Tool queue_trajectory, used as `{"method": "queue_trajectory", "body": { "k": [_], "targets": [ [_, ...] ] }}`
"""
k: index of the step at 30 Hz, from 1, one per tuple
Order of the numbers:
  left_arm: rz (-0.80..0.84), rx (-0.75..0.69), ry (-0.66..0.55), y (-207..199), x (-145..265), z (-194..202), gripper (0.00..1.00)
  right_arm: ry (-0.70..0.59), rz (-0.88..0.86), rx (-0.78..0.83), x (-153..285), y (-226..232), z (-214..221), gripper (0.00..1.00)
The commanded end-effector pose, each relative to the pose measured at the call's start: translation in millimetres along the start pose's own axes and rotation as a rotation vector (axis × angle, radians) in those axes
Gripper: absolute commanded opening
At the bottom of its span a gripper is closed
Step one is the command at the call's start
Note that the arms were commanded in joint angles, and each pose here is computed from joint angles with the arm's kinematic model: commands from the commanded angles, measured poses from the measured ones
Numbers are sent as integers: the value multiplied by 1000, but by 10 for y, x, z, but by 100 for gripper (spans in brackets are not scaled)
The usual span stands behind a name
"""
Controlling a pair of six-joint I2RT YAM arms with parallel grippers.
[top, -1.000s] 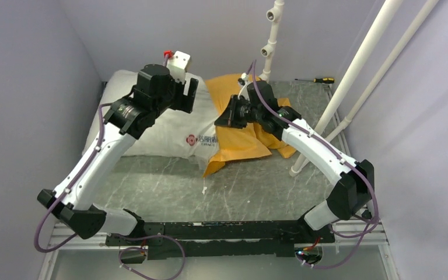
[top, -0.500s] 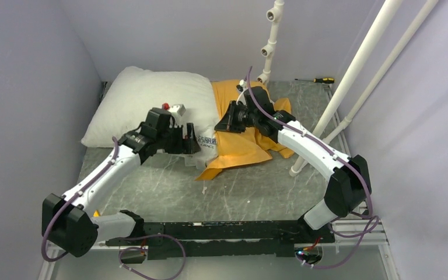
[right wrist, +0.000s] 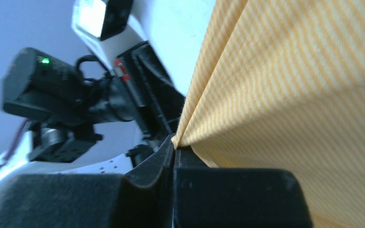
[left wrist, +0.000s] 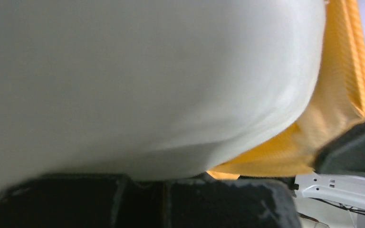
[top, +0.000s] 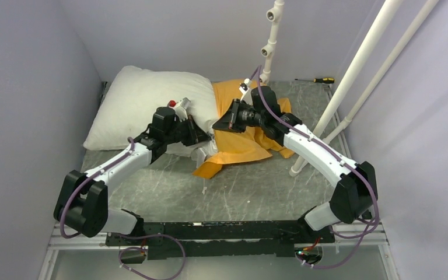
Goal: Put the pillow into the pillowcase
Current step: Stuff the pillow into the pillowcase.
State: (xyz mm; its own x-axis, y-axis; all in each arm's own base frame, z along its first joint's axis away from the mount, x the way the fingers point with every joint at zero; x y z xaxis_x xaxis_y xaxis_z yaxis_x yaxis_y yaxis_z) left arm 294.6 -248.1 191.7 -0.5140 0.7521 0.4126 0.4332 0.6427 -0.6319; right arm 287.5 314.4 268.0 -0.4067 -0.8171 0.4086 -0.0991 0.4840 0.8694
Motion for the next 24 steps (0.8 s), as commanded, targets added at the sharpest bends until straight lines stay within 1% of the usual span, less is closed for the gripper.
{"method": "queue_trajectory", "body": {
  "k": [1, 3, 5, 8, 10, 13, 14, 15, 17, 19, 21, 22, 23, 24],
  "targets": [
    [243, -91, -210, -535, -8, -454, 0, 142, -355, 36, 444, 898, 291, 0],
    [280, -128, -225, -667, -66, -427, 0, 181, -407, 36, 492, 1043, 353, 0],
    [321, -179, -218, -859, -135, -388, 0, 191, -420, 53, 473, 1127, 361, 0],
    [405, -276, -242, -1269, -132, -392, 0, 196, -416, 63, 397, 1182, 345, 0],
    [371, -297, -292, -1391, -93, -442, 0, 217, -485, 67, 412, 1275, 365, 0],
    [337, -311, -378, -1412, 68, -542, 0, 241, -539, 69, 441, 1309, 401, 0],
    [318, -318, -390, -1375, 98, -531, 0, 237, -515, 79, 427, 1273, 399, 0],
    [285, -320, -411, -1319, 124, -542, 0, 226, -457, 88, 391, 1189, 386, 0],
    [249, -327, -415, -1222, 142, -502, 0, 185, -318, 116, 328, 968, 345, 1],
    [242, -341, -407, -1161, 112, -450, 0, 132, -195, 135, 293, 738, 295, 24],
    [231, -345, -377, -1090, 53, -379, 0, 83, -81, 154, 306, 502, 267, 51],
    [222, -344, -363, -1052, 30, -347, 0, 67, -45, 168, 333, 415, 268, 62],
    [214, -342, -352, -1011, 11, -318, 0, 44, -4, 179, 379, 331, 264, 71],
    [206, -342, -345, -969, 0, -299, 0, 14, 44, 192, 435, 245, 244, 78]
  ]
}}
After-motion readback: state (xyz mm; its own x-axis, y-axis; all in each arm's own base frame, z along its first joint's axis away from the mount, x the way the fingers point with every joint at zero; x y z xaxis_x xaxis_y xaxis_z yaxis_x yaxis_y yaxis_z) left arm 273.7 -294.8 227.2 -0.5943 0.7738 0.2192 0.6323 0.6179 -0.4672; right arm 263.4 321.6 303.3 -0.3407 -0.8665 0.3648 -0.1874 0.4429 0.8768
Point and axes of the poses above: each gripper's point midway between its finger pads, its own x axis back along the fingers, its own y axis along the line the jaws close on, z = x × y, the point moved 2 cm from there along x, back along the fingers, and after that the axes turned 11 degrees about -x, right-handed, at the moved point
